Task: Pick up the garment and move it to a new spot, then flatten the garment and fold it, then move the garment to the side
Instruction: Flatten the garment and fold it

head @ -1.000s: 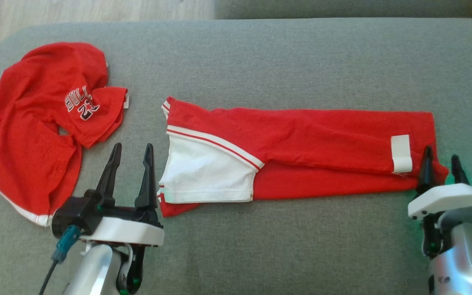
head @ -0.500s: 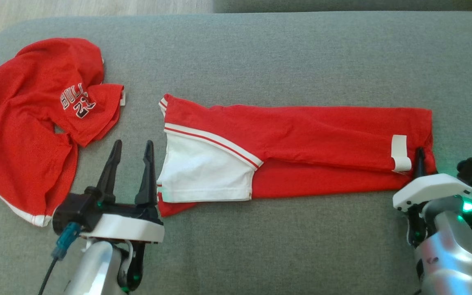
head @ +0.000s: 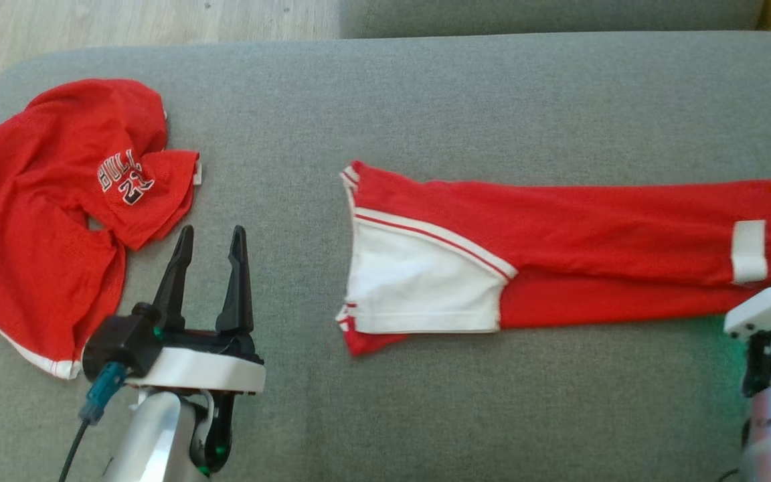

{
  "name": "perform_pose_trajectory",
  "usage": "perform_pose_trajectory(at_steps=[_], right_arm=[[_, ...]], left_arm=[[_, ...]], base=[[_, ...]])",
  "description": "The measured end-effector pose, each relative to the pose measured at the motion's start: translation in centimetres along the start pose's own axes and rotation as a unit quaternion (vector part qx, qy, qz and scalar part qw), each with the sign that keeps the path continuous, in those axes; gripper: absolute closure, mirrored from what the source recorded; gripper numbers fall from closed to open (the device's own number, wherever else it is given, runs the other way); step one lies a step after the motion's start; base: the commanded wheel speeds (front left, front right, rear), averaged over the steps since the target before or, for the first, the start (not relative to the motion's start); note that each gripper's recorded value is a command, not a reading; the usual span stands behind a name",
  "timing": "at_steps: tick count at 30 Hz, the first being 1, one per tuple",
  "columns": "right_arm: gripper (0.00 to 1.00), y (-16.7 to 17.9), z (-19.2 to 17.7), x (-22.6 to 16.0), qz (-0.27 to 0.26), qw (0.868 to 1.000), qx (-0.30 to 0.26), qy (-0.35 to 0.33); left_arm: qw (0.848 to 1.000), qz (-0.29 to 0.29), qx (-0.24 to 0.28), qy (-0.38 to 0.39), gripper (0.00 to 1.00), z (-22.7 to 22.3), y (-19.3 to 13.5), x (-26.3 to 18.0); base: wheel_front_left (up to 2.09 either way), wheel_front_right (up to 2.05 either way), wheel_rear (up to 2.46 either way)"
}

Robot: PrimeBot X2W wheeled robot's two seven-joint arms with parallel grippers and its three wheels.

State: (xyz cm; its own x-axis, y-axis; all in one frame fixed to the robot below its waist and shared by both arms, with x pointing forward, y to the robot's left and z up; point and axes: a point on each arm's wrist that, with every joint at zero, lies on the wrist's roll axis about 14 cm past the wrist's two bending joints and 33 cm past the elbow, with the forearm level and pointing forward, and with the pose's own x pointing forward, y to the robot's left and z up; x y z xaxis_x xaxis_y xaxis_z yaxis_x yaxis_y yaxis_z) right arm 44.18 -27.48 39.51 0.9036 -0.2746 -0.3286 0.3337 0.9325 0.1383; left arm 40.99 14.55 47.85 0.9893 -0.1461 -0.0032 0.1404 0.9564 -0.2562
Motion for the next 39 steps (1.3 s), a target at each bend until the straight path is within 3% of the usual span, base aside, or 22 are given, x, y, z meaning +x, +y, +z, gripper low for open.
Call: perform_pose_trajectory(at_steps=[6, 11, 18, 24, 25, 30, 39], right_arm=[[1.00, 1.8, 2.8, -0.2, 0.023, 0.999, -0.023, -0.034], [1.00, 9.1, 3.8, -1.3, 0.131, 0.990, -0.007, -0.043], [1.00, 20.2, 4.4, -5.8, 0.302, 0.952, 0.027, -0.036], [1.00, 25.7, 0.0, -10.4, 0.399, 0.917, 0.012, 0.025], [1.00, 25.7, 0.0, -10.4, 0.399, 0.917, 0.012, 0.025], [1.00, 28.8, -2.4, -12.7, 0.447, 0.892, 0.007, 0.066], [1.00, 31.2, -6.3, -13.8, 0.472, 0.872, 0.005, 0.130]], left_arm=[[1.000, 0.000, -0.002, -0.010, 0.00, 0.7, -0.1, -0.3], [1.000, 0.002, -0.005, -0.018, 0.00, 1.3, -0.4, -1.4], [0.999, 0.013, -0.007, -0.037, 0.00, 2.5, 0.0, -2.7], [0.998, 0.039, -0.008, -0.042, 0.00, 2.7, 1.5, -4.3], [0.998, 0.039, -0.008, -0.042, 0.00, 2.7, 1.5, -4.3], [0.997, 0.063, -0.007, -0.041, 0.00, 2.7, 2.9, -5.4], [0.995, 0.093, -0.007, -0.028, 0.00, 1.8, 4.4, -6.8]], base=[[0.00, 0.00, 0.00], [0.00, 0.00, 0.00], [0.00, 0.00, 0.00], [0.00, 0.00, 0.00], [0.00, 0.00, 0.00], [0.00, 0.00, 0.00], [0.00, 0.00, 0.00]])
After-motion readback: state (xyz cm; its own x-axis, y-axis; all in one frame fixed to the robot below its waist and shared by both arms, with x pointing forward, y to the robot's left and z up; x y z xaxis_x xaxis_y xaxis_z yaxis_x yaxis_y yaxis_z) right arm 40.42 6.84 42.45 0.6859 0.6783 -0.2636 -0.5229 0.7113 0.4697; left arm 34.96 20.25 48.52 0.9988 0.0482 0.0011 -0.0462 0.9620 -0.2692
